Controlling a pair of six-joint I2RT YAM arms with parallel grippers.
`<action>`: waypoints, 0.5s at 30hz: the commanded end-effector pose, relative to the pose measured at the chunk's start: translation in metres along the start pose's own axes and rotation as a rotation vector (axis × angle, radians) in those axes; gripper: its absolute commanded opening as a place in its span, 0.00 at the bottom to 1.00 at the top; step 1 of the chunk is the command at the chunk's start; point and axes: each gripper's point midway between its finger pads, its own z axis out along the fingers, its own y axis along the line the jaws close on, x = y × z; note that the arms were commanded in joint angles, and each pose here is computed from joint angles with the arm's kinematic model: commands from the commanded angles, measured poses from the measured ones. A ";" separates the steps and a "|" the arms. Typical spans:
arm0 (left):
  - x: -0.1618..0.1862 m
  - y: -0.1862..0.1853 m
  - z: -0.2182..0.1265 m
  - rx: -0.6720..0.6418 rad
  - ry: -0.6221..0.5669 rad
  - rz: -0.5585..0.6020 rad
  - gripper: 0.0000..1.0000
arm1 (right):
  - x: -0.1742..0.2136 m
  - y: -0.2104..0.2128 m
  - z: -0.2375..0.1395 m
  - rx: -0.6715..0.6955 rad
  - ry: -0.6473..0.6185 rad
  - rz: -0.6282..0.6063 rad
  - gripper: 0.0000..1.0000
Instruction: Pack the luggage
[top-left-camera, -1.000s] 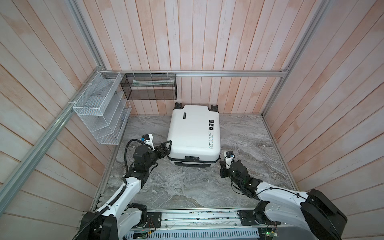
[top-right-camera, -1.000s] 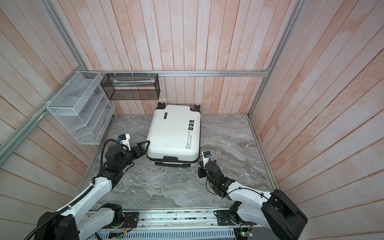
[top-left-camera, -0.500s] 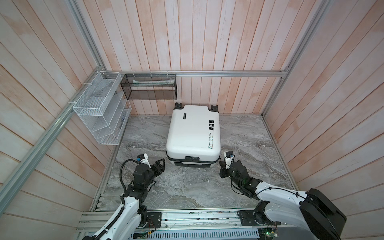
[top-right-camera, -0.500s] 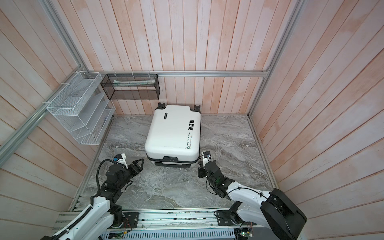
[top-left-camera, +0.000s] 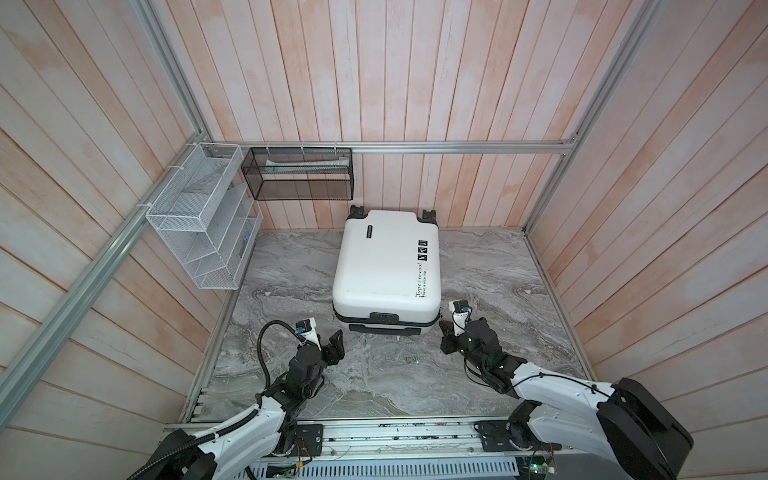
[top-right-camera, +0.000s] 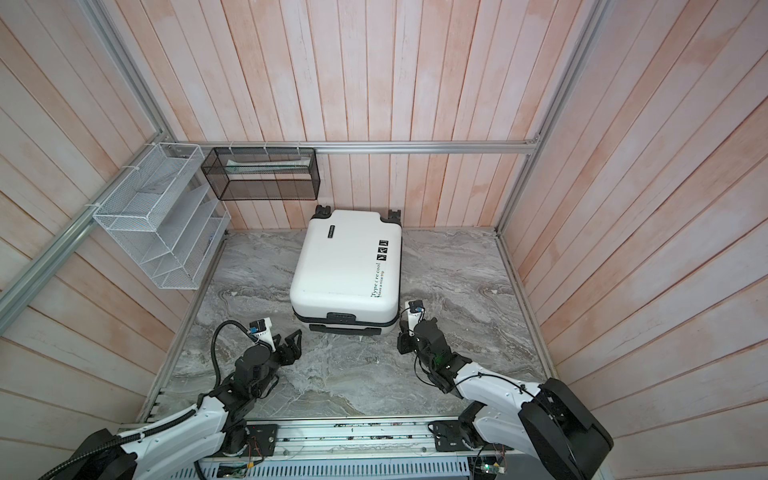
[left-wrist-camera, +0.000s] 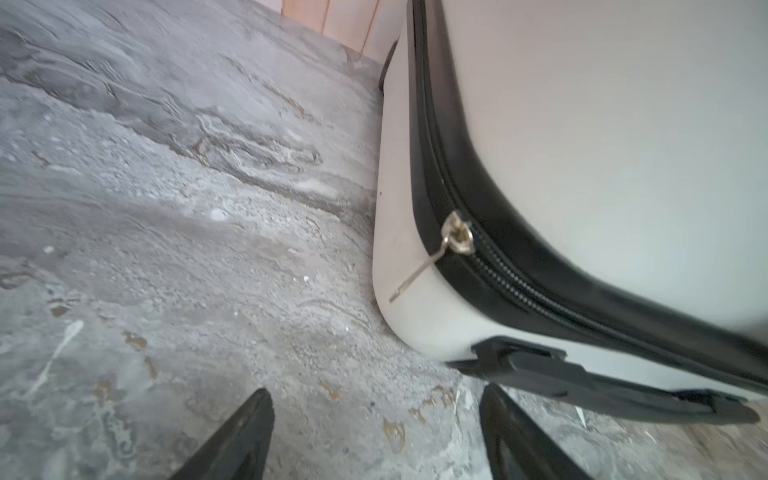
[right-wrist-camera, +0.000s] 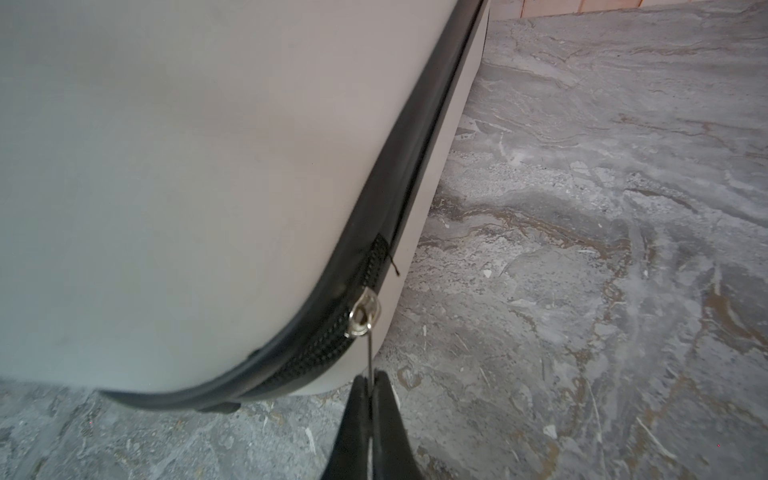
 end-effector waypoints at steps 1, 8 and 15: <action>-0.027 0.003 0.001 -0.050 -0.119 0.038 0.80 | -0.001 -0.007 0.001 -0.004 -0.013 0.004 0.00; -0.058 -0.031 -0.013 0.117 -0.258 0.134 0.79 | -0.002 -0.007 0.001 -0.018 -0.014 0.005 0.00; -0.101 -0.033 -0.060 0.212 -0.468 -0.038 0.75 | -0.001 -0.005 -0.001 -0.034 -0.013 0.006 0.00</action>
